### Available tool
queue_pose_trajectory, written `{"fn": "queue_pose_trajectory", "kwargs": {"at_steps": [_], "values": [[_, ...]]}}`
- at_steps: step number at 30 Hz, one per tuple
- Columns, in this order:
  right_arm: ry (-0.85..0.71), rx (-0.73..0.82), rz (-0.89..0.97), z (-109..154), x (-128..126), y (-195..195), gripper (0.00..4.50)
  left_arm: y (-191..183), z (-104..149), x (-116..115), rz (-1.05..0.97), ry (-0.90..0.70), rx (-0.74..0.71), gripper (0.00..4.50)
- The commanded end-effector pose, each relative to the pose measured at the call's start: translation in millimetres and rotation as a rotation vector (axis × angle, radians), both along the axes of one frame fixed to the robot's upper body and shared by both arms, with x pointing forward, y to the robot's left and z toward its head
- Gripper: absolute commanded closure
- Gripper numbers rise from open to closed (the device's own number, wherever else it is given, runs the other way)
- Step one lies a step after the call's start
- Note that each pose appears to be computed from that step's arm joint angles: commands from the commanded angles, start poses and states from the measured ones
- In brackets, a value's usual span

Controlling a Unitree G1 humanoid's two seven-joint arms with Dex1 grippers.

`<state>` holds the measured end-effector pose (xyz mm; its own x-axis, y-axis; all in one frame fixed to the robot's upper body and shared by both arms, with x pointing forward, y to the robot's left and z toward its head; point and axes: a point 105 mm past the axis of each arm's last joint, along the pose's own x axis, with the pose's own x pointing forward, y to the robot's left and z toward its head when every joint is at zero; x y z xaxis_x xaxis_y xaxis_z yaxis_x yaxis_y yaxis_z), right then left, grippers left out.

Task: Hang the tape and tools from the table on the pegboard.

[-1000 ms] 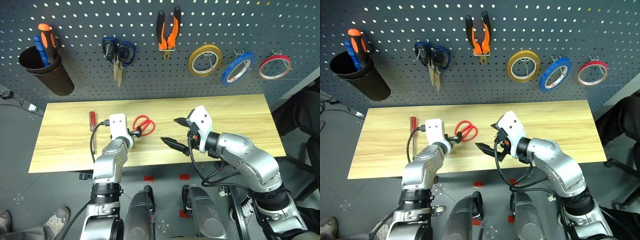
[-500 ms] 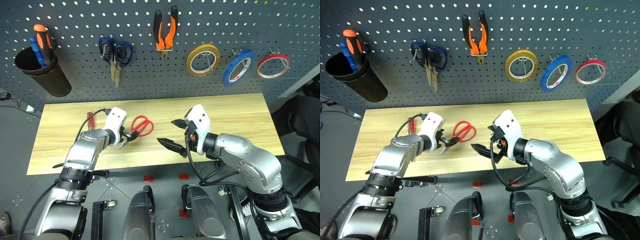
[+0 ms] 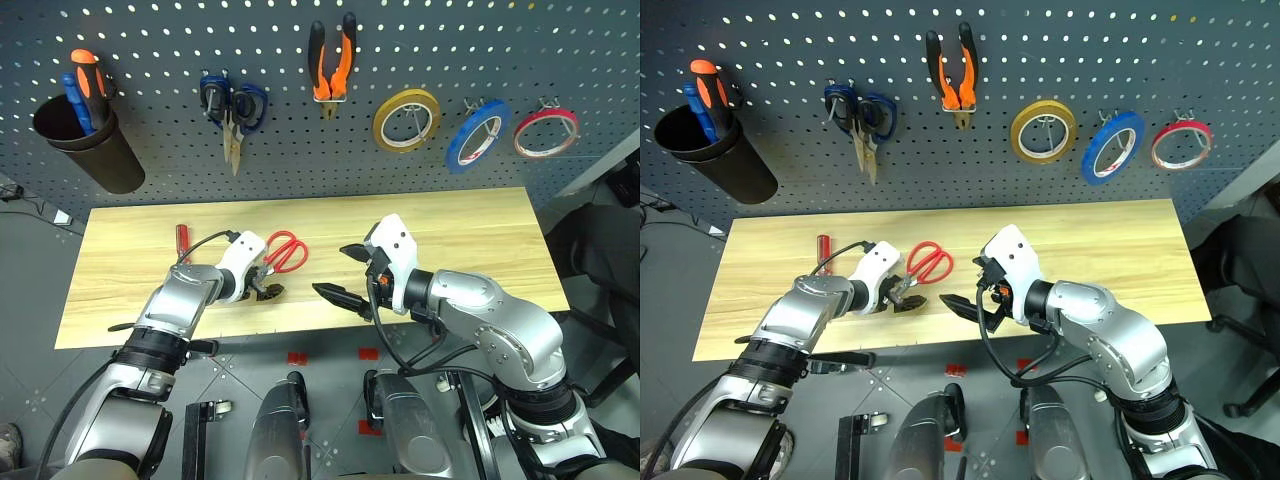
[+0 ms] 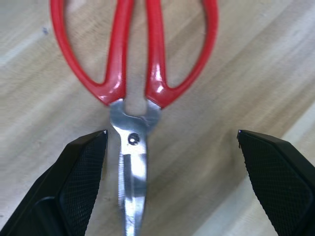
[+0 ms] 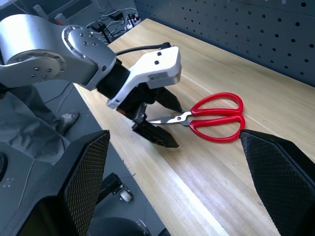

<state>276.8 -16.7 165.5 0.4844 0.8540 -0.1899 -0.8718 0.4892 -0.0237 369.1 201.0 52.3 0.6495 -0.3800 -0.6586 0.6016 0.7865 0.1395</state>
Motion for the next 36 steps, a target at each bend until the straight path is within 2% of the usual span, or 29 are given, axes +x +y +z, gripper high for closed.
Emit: {"fn": "queue_pose_trajectory", "kwargs": {"at_steps": [1,10,11,15,19,22,27,30,36], "values": [[-0.019,0.025,0.035,9.3,-7.1,1.6,0.00,9.4,-30.5,-14.0,0.024,0.117,0.021,1.24],[-0.009,0.014,0.013,8.4,-2.6,-4.9,0.00,10.6,-37.1,-13.2,0.023,0.134,0.013,4.01],[-0.009,0.013,0.010,8.2,-2.2,-5.5,0.00,8.6,-36.6,-13.3,0.019,0.128,0.002,4.21],[-0.016,0.010,0.003,8.6,-1.6,-6.6,0.00,4.8,-30.9,-12.2,0.015,0.079,-0.011,4.20],[-0.120,0.003,-0.027,17.6,2.7,-9.0,0.00,4.5,7.4,3.3,0.083,-0.197,-0.046,4.20],[-0.223,0.000,-0.031,26.3,4.5,-9.8,0.00,1.4,31.4,1.4,0.087,-0.381,-0.048,4.20],[-0.481,0.091,0.021,60.2,-5.3,-4.3,0.00,-7.1,52.4,-23.6,0.046,-0.618,0.006,4.20],[-0.579,0.145,0.026,77.5,-9.6,-4.3,0.00,-9.7,64.5,-40.3,0.064,-0.740,0.018,4.20],[-0.657,0.154,0.014,85.4,-8.6,-8.0,0.00,-0.5,102.7,-57.5,0.178,-1.005,0.107,4.20]]}}
